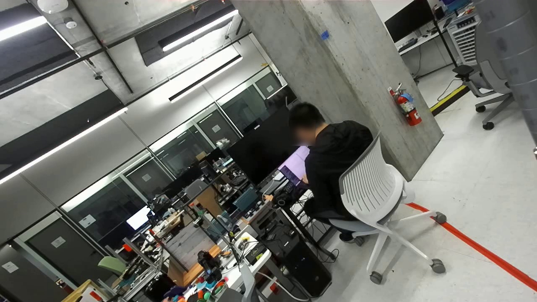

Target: Pick up an object and place it on another position and it was smooth in its movements

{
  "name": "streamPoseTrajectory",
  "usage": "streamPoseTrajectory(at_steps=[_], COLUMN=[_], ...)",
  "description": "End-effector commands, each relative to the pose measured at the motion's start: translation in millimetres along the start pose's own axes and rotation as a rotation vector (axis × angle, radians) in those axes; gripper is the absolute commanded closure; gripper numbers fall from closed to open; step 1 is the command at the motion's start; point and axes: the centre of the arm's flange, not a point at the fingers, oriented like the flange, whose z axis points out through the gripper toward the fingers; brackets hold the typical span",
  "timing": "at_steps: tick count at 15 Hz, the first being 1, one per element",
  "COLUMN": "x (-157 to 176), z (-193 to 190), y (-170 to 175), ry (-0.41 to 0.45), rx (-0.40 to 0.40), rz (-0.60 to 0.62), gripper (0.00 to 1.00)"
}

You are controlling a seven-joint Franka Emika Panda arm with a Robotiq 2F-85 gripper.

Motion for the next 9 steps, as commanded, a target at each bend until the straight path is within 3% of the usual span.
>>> streamPoseTrajectory(at_steps=[1, 5, 9], x=[43.1, 43.4, 36.5], z=[4.9, -18.2, -64.0], y=[-49.8, -50.6, -39.2], ry=[-0.007, -0.003, -0.015], rx=[-0.003, 0.024, 0.028], rz=[0.010, 0.010, -0.006], gripper=[0.70, 0.99, 0.99])
